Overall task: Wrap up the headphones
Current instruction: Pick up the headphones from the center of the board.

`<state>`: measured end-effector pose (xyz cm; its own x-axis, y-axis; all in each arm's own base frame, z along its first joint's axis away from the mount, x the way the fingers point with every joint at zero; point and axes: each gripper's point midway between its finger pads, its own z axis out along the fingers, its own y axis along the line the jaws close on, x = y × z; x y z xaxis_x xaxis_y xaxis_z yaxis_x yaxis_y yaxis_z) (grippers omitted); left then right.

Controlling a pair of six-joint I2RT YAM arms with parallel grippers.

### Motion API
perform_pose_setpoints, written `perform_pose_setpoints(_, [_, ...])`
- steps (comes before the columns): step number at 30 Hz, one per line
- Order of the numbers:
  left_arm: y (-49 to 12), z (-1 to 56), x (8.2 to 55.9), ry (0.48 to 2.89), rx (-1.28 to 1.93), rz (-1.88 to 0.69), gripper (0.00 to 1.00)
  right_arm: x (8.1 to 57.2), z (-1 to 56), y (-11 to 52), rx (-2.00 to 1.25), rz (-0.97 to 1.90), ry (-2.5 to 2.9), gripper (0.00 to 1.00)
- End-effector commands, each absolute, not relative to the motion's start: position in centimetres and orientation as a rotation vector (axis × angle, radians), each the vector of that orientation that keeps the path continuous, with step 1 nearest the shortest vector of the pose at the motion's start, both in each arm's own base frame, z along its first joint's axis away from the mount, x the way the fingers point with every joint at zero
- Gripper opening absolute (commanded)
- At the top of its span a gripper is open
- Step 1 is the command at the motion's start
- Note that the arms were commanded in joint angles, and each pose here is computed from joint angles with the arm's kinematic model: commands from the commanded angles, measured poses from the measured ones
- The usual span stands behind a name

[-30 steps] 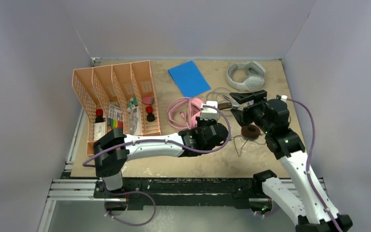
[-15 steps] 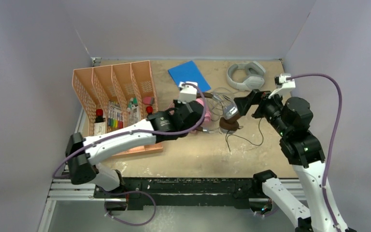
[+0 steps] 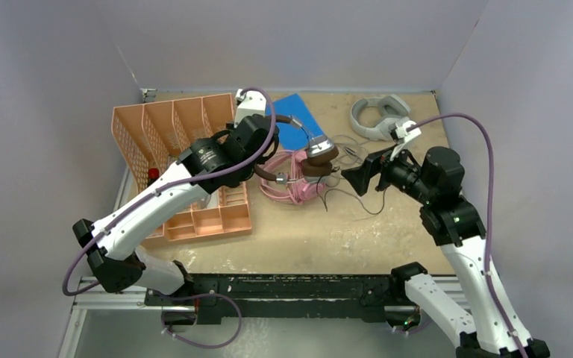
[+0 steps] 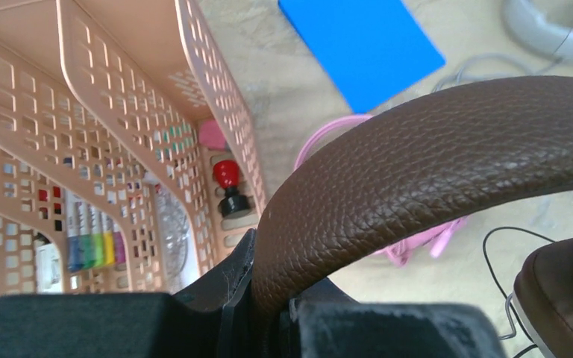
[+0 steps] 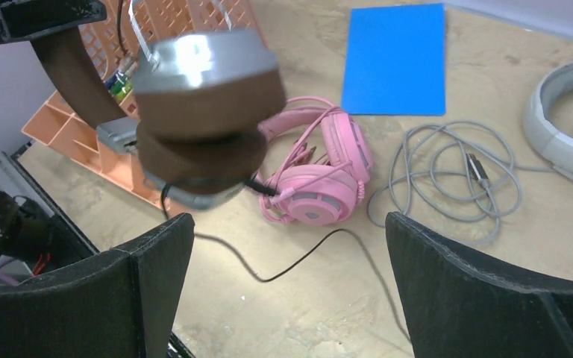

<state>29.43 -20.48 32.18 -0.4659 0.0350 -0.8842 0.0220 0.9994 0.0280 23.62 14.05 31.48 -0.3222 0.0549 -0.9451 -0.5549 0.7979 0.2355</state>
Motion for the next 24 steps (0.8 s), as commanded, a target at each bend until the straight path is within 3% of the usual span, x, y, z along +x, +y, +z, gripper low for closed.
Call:
perform_pose_setpoints(1, [-19.6,34.0,28.1,2.05,0.111,-0.033,0.0,24.3,35.0,15.6,-0.622,0.626,1.641,0.98])
perform_pose_setpoints(5, [-19.2,33.8,27.6,2.055,0.12,-0.058,0.0,23.7,35.4,18.5,-0.808,0.793,1.618,0.98])
perform_pose_setpoints(11, [-19.7,32.8,27.3,2.076,0.116,-0.102,0.0,24.4,36.7,20.8,-0.696,1.026,1.556,0.96])
perform_pose_setpoints(16, [-19.9,32.9,27.6,2.078,0.042,-0.15,0.0,22.3,35.3,22.7,-0.74,1.3,1.568,0.79])
perform_pose_setpoints(18, [-19.7,33.0,27.9,2.076,-0.001,-0.157,0.0,21.8,34.6,22.1,-0.706,1.264,1.628,0.79])
perform_pose_setpoints(21, [-18.8,33.0,28.1,2.076,-0.055,-0.151,0.0,24.8,34.2,18.0,-0.427,0.904,1.732,0.96])
perform_pose_setpoints(24, [-18.1,33.3,28.3,2.07,-0.112,-0.164,0.0,26.5,33.3,13.4,-0.193,0.636,1.776,0.99])
